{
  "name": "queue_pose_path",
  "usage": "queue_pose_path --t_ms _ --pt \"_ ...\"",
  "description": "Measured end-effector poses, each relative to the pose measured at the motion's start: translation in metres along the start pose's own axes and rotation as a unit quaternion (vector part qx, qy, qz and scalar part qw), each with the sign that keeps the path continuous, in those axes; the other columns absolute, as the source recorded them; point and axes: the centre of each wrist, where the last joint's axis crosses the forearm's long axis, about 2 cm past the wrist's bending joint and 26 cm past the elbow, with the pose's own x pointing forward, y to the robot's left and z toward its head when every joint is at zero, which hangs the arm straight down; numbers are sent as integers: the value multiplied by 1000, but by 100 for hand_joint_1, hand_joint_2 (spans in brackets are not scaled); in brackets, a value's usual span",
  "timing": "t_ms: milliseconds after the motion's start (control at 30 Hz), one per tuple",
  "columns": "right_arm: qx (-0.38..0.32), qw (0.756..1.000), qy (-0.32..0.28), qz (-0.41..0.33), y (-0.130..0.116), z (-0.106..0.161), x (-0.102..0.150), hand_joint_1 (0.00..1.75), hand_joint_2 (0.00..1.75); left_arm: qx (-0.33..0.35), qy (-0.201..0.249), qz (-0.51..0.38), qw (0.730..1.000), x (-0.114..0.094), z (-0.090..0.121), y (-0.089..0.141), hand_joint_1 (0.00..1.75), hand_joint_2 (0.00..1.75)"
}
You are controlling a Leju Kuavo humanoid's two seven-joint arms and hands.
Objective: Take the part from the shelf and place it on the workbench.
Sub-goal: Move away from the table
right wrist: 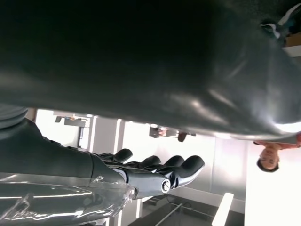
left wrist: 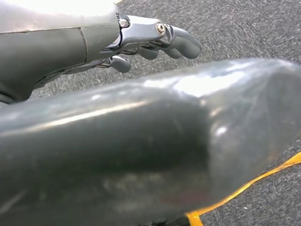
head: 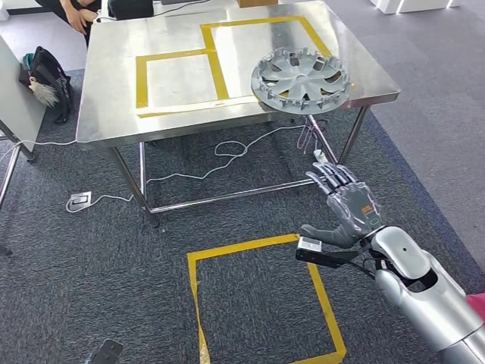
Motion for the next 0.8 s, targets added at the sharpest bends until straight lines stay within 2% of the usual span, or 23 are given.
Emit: queue_pose_path --t_ms 800 --pt "18 1000 10 20 11 17 -1 0 0 -5 8 13 1000 0 1 -5 0 0"
